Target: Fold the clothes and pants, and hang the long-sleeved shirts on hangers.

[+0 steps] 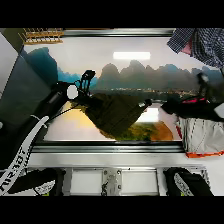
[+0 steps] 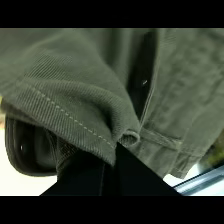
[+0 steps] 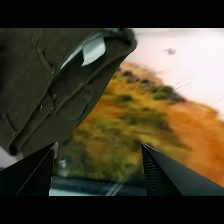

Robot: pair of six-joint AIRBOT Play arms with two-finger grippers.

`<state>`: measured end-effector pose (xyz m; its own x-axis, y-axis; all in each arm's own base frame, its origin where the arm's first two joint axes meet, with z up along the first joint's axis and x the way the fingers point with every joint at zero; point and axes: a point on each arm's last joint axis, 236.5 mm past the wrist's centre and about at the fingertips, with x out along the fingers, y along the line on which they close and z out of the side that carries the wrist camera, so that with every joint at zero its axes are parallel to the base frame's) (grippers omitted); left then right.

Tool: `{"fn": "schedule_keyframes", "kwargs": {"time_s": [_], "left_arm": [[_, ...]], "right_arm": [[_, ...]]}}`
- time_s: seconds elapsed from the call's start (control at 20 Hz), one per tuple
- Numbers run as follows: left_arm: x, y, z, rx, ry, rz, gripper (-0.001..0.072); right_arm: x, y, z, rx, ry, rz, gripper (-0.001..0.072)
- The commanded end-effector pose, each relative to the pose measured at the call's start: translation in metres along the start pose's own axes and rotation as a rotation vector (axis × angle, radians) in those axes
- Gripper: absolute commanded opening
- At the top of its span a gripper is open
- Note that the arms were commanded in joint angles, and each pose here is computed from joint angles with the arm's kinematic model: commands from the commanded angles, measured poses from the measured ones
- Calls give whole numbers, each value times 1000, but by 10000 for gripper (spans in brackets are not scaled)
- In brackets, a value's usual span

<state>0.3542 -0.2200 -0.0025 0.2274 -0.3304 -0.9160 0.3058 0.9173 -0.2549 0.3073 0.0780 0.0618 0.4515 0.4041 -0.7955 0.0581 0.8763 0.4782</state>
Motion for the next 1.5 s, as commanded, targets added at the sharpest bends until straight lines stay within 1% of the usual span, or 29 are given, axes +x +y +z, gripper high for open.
{"fn": "schedule_keyframes", "kwargs": {"time_s": [0.0,0.15,0.35,0.6,0.75,0.8,0.85,0.9,1.0,1.1,1.2,1.35,1.45], "left_arm": [[-7,20,-2,-48,-6,17,24],[-16,31,3,-74,-31,24,25],[-16,32,3,-75,-33,25,25],[-16,33,3,-74,-32,26,25],[-16,34,3,-71,-33,32,24],[-17,34,3,-71,-33,32,25],[-19,35,5,-73,-39,32,25],[-27,37,10,-79,-58,33,25],[-71,43,35,-94,-162,33,24],[-144,40,71,-95,-354,20,24],[-232,19,94,-72,-562,-26,24],[-354,-40,86,8,-821,-161,24],[-410,-74,62,85,-932,-221,25]], "right_arm": [[69,36,-67,101,173,137,568],[122,82,-107,116,237,216,568],[176,135,-129,113,266,288,568],[217,170,-151,58,362,312,568],[222,188,-164,23,414,334,562],[222,191,-165,9,418,343,414],[218,195,-163,-58,409,365,142],[210,200,-156,-148,392,401,35],[182,204,-123,-270,326,429,35],[134,205,-69,-401,208,413,34],[65,210,-11,-500,52,381,34],[-66,239,44,-580,-235,416,34],[-143,260,51,-626,-401,471,34]]}}
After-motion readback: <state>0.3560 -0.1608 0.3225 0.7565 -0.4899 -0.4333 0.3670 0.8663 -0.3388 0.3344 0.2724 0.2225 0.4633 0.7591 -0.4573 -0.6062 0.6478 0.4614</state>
